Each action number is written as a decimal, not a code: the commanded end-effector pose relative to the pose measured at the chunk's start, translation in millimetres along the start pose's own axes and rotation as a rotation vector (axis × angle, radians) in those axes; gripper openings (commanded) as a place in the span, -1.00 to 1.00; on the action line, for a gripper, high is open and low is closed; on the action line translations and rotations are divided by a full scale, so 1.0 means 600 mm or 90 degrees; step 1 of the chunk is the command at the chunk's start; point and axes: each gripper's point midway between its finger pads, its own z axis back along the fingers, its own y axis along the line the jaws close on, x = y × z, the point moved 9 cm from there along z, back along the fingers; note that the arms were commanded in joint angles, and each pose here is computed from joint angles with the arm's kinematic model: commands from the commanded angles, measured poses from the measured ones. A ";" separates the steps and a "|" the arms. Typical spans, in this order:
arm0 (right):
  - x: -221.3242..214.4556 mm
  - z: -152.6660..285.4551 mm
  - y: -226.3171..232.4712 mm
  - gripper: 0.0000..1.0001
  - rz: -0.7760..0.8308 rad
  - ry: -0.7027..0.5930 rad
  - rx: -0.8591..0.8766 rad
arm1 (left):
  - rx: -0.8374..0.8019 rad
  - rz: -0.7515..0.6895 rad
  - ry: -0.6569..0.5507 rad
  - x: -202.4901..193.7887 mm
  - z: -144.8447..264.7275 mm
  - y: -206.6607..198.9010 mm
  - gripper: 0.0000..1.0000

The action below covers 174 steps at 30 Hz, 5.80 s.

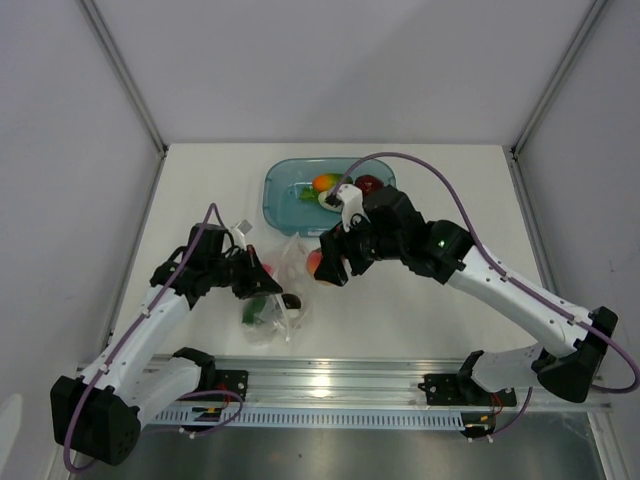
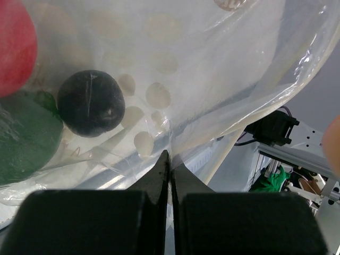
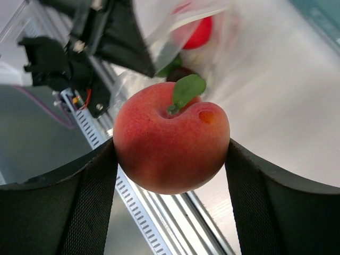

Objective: Place the food in the zip-top bag and seal the zipper
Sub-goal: Place the fake fruit in the zipper food storage bag, then pick up the fake fruit from the bin.

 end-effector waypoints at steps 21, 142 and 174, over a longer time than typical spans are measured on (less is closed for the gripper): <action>-0.005 -0.110 0.061 -0.91 0.104 0.066 0.048 | -0.047 -0.013 -0.025 -0.007 0.040 -0.033 -0.99; 0.078 -0.355 -0.589 0.38 -0.660 -0.193 -0.616 | 0.066 -0.138 -0.044 0.084 0.007 0.031 -0.99; 0.213 -0.254 -0.442 -1.00 -0.441 -0.234 -0.450 | 0.044 -0.138 -0.042 0.080 0.000 0.037 -0.99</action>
